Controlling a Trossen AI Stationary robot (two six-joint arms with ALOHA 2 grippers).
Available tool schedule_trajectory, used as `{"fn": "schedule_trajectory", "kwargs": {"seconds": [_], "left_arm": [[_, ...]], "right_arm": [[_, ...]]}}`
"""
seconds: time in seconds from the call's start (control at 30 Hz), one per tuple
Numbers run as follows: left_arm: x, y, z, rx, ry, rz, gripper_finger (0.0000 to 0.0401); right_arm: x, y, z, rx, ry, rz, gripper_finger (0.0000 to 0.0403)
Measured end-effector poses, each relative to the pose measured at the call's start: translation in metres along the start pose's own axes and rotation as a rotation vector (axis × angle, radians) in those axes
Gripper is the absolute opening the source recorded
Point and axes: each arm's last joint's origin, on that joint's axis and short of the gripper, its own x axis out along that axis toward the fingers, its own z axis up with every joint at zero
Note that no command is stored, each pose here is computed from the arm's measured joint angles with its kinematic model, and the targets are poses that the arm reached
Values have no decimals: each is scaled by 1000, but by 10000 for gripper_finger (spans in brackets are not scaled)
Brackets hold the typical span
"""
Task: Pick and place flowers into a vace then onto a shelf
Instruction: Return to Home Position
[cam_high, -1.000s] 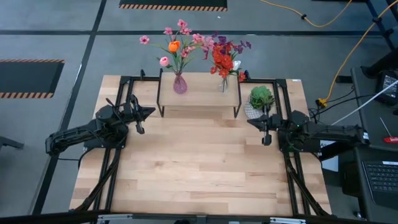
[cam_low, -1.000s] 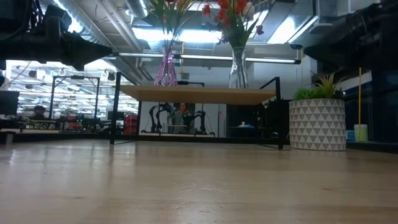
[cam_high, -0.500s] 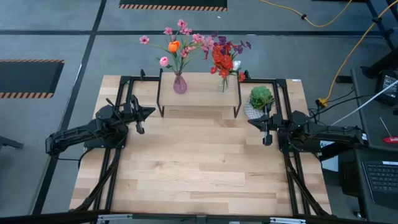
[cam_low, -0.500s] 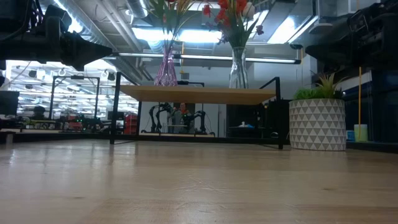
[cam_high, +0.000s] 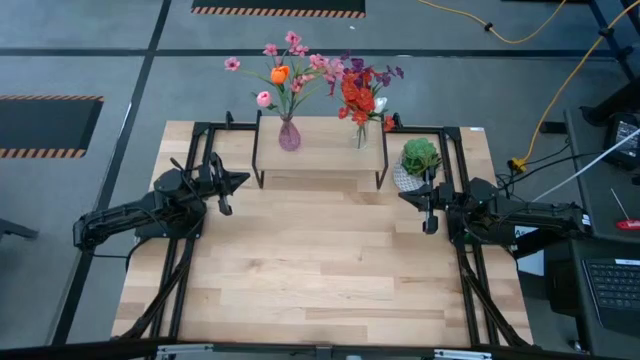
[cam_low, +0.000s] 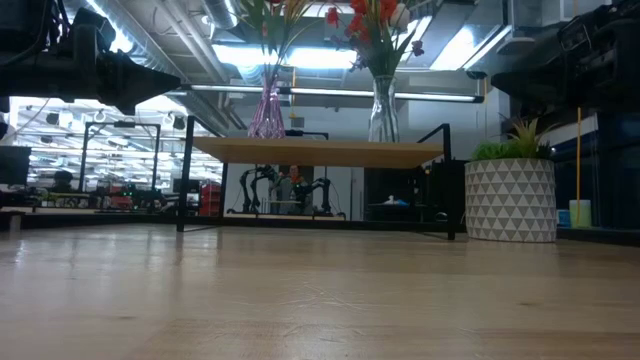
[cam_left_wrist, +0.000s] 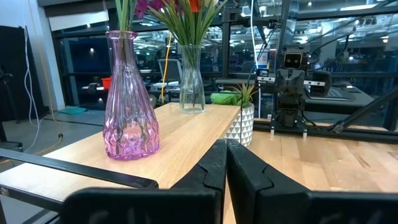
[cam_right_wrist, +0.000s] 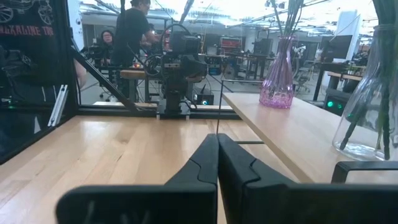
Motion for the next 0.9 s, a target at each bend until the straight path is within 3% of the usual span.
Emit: {"fn": "schedule_trajectory", "kwargs": {"seconds": [0.47, 0.63, 0.9], "left_arm": [[0, 0, 0, 0, 0, 0, 6], [0, 0, 0, 0, 0, 0, 5], [0, 0, 0, 0, 0, 0, 6]], "right_arm": [[0, 0, 0, 0, 0, -1, 3], [-1, 0, 0, -63, 3, -1, 3], [-8, 7, 4, -56, -50, 59, 3]]}}
